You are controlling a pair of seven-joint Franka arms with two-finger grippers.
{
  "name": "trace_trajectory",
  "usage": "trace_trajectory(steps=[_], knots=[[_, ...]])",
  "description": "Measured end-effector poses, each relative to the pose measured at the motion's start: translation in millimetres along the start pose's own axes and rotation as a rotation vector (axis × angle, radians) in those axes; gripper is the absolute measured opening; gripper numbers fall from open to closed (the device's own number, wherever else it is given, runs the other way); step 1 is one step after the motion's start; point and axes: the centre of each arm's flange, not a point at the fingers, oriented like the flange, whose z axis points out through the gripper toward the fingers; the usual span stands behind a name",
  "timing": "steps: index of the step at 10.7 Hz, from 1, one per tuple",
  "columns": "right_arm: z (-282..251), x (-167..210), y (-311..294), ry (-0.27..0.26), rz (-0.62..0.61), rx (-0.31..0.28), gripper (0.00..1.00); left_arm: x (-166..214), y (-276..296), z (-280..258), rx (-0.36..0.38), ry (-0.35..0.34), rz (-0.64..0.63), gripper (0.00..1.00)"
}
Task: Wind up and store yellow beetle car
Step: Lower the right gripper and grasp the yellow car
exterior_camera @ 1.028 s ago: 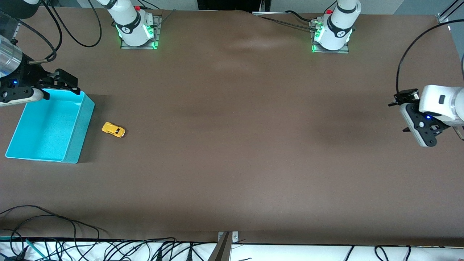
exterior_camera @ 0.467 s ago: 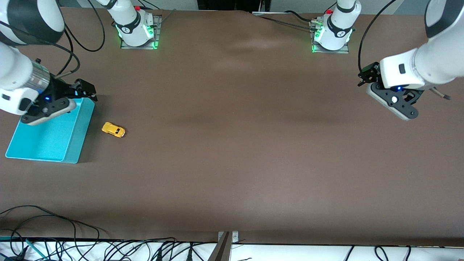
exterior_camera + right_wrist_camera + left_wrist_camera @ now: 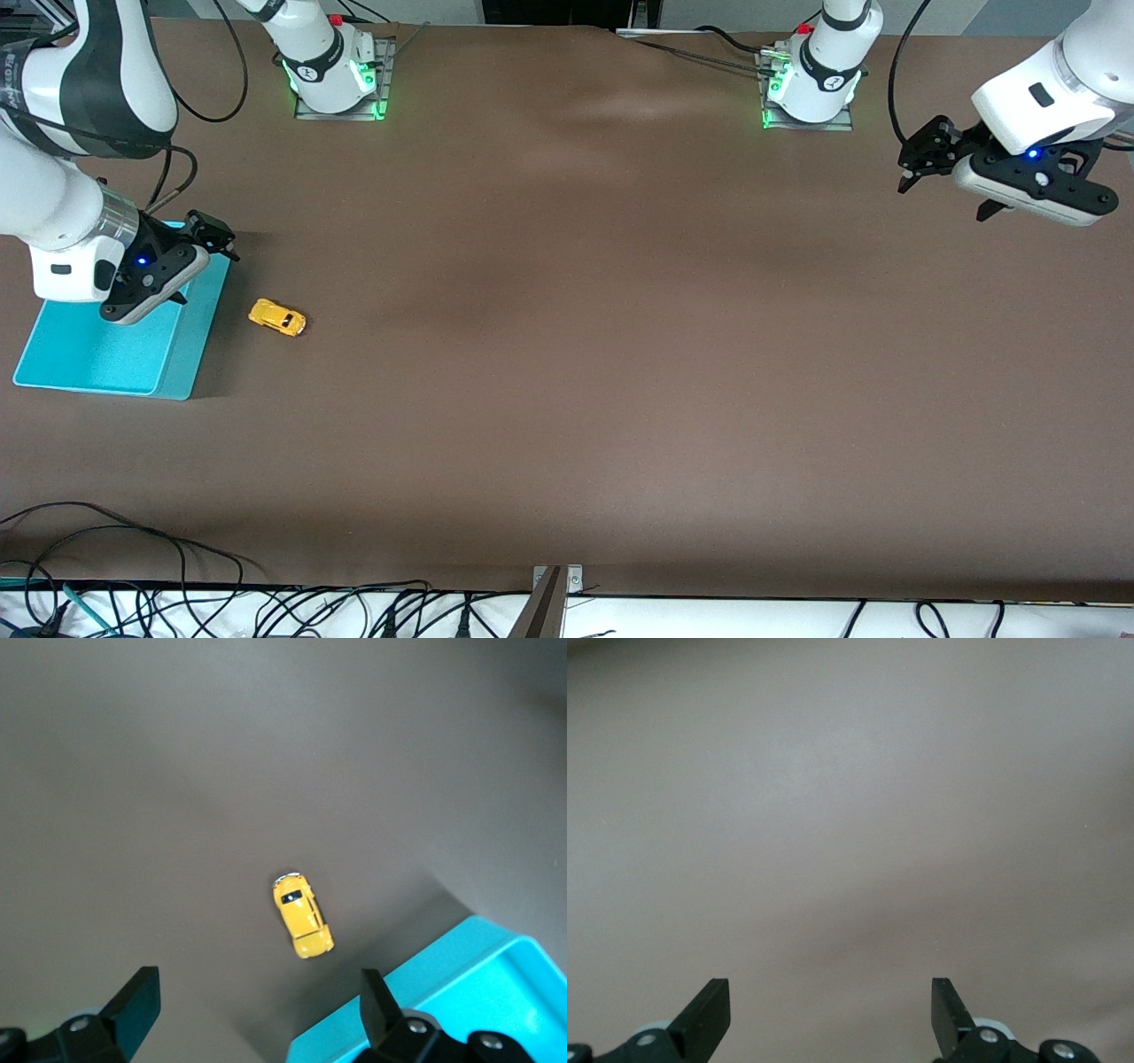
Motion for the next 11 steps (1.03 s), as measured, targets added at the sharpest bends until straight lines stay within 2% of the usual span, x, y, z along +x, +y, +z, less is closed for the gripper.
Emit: trace_trajectory(steps=[3, 8, 11], knots=[[43.1, -2.3, -3.9, -0.018, -0.124, -0.064, 1.0, 4.2, -11.6, 10.3, -0.009, -0.02, -0.041, 1.0], [117.7, -17.9, 14.5, -0.035, -0.23, -0.055, 1.0, 2.9, -11.7, 13.8, -0.013, -0.047, -0.094, 1.0], [167.8, -35.1, 13.1, -0.024, -0.259, -0.059, 1.0, 2.6, -12.5, 13.7, -0.013, -0.047, -0.096, 1.0]])
